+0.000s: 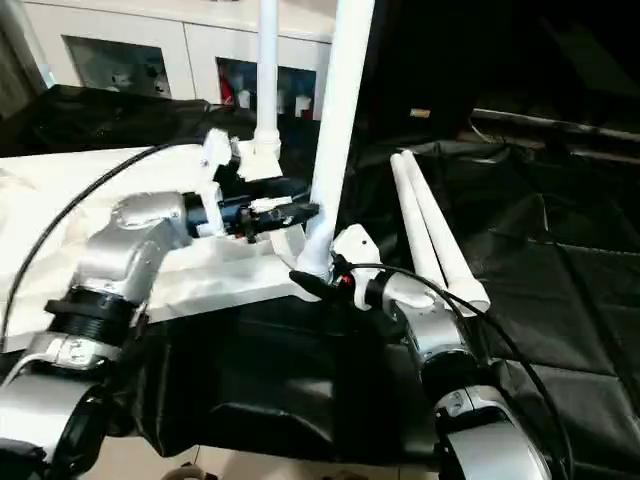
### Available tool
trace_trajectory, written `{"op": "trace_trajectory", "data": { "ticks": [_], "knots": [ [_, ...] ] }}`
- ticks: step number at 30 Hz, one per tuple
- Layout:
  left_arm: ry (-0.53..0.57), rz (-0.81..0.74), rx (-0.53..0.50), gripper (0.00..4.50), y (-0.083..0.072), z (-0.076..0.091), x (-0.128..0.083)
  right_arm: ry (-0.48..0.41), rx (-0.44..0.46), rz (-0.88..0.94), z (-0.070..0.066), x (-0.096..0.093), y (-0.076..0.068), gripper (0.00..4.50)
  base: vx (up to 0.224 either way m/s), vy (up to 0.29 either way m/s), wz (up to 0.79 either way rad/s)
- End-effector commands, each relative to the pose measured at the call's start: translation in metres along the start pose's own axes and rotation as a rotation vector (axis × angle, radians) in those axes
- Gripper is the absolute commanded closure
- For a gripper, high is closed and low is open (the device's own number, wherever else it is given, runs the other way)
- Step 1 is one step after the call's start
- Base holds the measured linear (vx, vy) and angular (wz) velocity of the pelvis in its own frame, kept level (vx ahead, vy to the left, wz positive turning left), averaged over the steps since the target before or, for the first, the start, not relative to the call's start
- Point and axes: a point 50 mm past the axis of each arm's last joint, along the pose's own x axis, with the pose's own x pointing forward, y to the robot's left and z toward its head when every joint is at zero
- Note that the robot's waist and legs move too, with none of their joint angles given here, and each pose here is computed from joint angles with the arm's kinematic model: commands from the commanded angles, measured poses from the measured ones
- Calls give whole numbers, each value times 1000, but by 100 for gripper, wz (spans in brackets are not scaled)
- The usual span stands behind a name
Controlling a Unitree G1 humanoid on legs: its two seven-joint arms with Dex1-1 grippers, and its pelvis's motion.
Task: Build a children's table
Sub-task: Insert table leg to table base
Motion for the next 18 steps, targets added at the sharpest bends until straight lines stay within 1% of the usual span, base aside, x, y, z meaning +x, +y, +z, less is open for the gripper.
{"op": "trace_trajectory", "data": {
  "ticks": [1, 2, 3, 5, 8, 10, 12, 14, 15, 16, 18],
  "knots": [
    [-21, -3, 28, 129, 1, 8, 10, 113, 53, 19, -25, -4, 7, 162, 0, 0, 0],
    [-61, -1, 16, 114, 1, 12, 16, 113, 53, 21, -25, -4, 7, 162, 0, 0, 0],
    [-61, -1, 16, 103, 1, 12, 16, 113, 53, 21, -25, -4, 7, 162, 0, 0, 0],
    [-91, -16, -1, 98, 0, 16, 20, 113, 52, 22, -25, -4, 7, 162, 0, 0, 0],
    [-108, -40, -17, 89, -3, 17, 23, 113, 50, 22, -25, -4, 8, 162, 0, 0, 0],
    [-104, -69, -35, 117, -6, 16, 26, 112, 48, 22, -25, -3, 8, 162, 0, 0, 0],
    [-79, -59, -29, 125, -6, 13, 28, 112, 46, 21, -25, -3, 8, 162, 0, 0, 0],
    [-61, -41, -24, 155, -4, 10, 29, 112, 45, 21, -25, -4, 8, 162, 0, 0, 0],
    [-58, -33, -23, 155, -4, 9, 29, 112, 45, 21, -25, -4, 8, 162, 0, 0, 0],
    [-58, -30, -24, 172, -3, 9, 30, 112, 45, 21, -25, -4, 8, 162, 0, 0, 0],
    [-58, -12, -26, 177, -2, 9, 30, 113, 44, 22, -26, -4, 8, 162, 0, 0, 0]
  ]
}}
